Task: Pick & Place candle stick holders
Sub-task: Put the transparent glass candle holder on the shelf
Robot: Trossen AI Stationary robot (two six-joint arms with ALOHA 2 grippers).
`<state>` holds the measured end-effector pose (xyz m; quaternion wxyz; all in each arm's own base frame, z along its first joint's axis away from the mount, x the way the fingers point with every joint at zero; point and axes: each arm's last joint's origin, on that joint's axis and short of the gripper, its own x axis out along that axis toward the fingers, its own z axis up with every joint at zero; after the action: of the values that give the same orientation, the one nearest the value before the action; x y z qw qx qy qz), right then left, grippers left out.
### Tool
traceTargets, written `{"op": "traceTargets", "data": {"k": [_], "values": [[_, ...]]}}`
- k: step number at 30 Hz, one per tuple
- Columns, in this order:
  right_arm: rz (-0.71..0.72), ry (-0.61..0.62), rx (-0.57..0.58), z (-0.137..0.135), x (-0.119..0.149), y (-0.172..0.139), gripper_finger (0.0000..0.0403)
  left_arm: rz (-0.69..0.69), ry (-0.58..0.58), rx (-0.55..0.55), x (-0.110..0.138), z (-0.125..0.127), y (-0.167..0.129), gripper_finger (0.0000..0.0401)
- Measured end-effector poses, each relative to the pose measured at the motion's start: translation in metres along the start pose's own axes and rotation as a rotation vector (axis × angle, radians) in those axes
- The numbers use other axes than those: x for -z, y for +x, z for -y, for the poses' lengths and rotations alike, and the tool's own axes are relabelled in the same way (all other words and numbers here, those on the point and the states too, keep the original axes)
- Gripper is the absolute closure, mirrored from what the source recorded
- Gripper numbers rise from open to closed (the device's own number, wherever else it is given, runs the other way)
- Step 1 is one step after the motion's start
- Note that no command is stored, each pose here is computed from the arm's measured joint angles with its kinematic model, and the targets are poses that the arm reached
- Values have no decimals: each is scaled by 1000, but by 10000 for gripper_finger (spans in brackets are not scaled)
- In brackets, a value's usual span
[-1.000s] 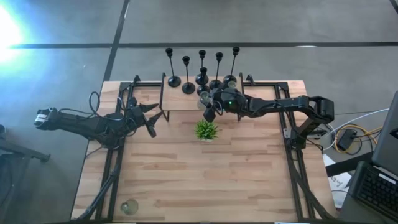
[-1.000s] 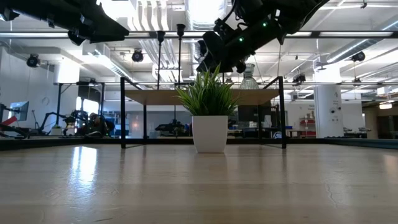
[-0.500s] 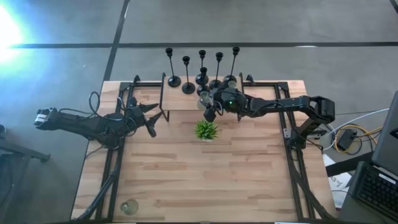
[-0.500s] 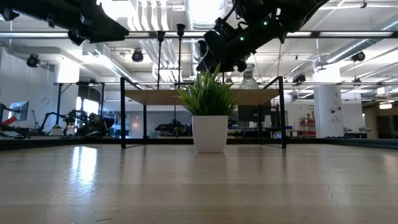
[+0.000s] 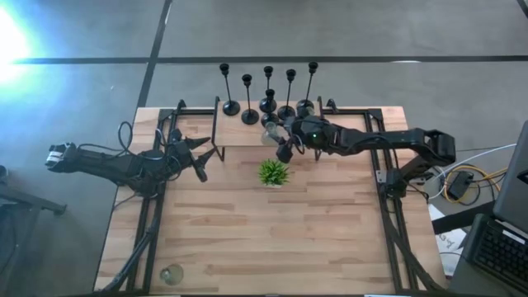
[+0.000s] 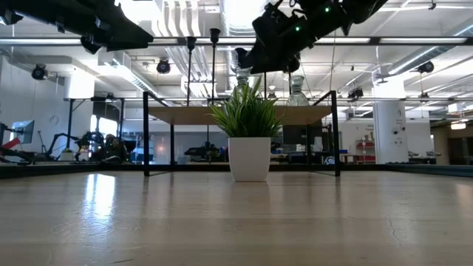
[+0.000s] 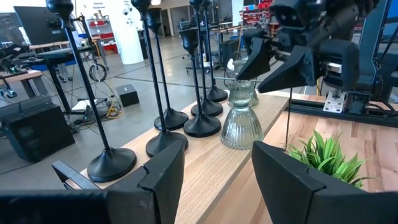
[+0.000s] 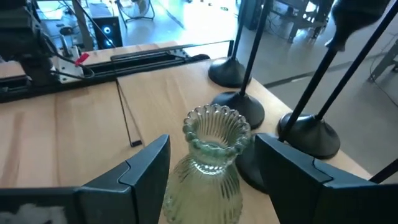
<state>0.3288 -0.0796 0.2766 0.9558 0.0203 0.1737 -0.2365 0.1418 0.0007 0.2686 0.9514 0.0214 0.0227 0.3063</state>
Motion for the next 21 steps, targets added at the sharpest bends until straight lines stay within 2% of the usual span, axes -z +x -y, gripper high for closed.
{"op": "traceTargets", "data": {"k": [14, 21], "values": [[-6, -21, -22, -2, -12, -30, 180, 0, 0, 0, 0, 0, 0, 208], [81, -53, -124, -21, -28, -64, 189, 0, 0, 0, 0, 0, 0, 208]]}}
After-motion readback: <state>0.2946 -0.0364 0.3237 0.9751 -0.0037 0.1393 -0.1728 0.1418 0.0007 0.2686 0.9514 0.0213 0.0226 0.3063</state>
